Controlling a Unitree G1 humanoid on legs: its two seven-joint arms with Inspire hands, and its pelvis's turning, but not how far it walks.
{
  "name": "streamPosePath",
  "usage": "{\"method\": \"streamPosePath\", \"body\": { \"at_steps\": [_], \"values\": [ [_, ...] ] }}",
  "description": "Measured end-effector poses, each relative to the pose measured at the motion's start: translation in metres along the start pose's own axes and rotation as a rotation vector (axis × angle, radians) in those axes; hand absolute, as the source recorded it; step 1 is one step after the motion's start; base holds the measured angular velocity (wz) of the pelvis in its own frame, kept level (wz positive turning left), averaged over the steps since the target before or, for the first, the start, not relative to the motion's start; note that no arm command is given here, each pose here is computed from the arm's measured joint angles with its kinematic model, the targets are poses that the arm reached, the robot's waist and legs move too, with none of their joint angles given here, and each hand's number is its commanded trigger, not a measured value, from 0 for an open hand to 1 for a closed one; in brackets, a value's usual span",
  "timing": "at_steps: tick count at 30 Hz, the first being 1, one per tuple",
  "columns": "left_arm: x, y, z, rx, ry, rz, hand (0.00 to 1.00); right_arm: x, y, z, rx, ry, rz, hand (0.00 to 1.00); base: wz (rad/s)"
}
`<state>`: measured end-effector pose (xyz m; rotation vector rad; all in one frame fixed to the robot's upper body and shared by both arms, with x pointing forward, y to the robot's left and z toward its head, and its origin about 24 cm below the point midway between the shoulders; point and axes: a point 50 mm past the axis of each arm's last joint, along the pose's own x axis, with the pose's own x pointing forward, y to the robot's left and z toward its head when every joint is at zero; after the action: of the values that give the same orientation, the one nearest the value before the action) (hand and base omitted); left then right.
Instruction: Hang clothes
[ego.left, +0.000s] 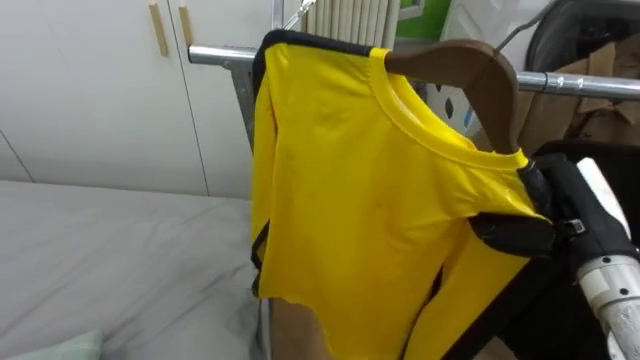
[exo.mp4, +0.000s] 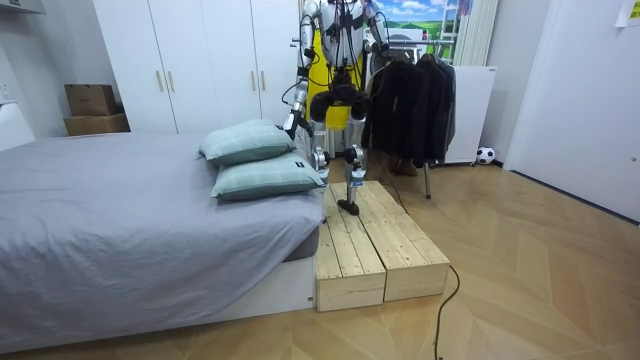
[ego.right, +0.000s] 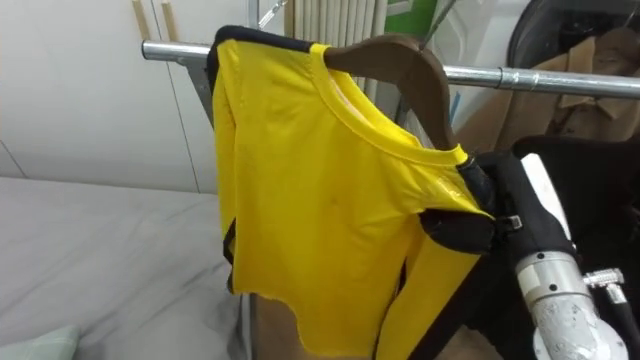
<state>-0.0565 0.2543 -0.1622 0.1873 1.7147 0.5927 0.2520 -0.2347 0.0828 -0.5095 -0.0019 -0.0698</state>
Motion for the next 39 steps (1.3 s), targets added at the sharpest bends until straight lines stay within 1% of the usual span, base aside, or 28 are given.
{"method": "streamPosePath", "body": {
  "at_steps": [5,8,11,14,16,19,21,25,28,30,34,39],
  "values": [
    [0.000,0.000,0.001,0.001,-0.007,-0.011,0.00,0.002,0.002,-0.005,0.004,0.025,0.023,1.00,0.02],
    [0.000,0.000,0.004,-0.001,-0.014,-0.015,0.00,0.006,0.003,-0.012,0.010,0.072,0.047,1.00,0.03],
    [-0.001,0.000,0.007,0.017,-0.018,-0.016,0.00,0.013,0.005,-0.021,0.065,0.122,0.079,1.00,0.06],
    [-0.001,0.000,0.010,0.014,-0.025,-0.016,0.00,0.015,0.007,-0.036,0.068,0.194,0.112,1.00,0.00],
    [-0.001,0.001,0.013,0.007,-0.036,-0.014,0.00,0.012,0.011,-0.054,0.078,0.277,0.151,1.00,0.12],
    [-0.001,0.002,0.015,-0.005,-0.041,-0.020,0.00,0.012,0.015,-0.066,0.065,0.358,0.208,1.00,0.08],
    [-0.001,0.003,0.017,-0.016,-0.047,-0.025,0.00,0.012,0.014,-0.067,0.057,0.371,0.236,1.00,0.09],
    [0.000,0.010,0.019,-0.039,-0.053,-0.038,0.00,0.026,0.001,-0.060,0.027,0.364,0.244,1.00,0.02],
    [0.000,0.012,0.018,-0.038,-0.055,-0.041,0.00,0.037,-0.007,-0.060,0.025,0.384,0.254,1.00,-0.06],
    [0.000,0.013,0.020,-0.041,-0.057,-0.045,0.00,0.041,-0.010,-0.062,0.027,0.400,0.275,1.00,0.03],
    [0.000,0.016,0.023,-0.042,-0.060,-0.063,0.00,0.048,-0.011,-0.069,0.058,0.455,0.325,1.00,0.11],
    [0.000,0.017,0.027,-0.043,-0.071,-0.075,0.00,0.050,-0.012,-0.071,0.065,0.475,0.360,1.00,0.04]
  ]
}}
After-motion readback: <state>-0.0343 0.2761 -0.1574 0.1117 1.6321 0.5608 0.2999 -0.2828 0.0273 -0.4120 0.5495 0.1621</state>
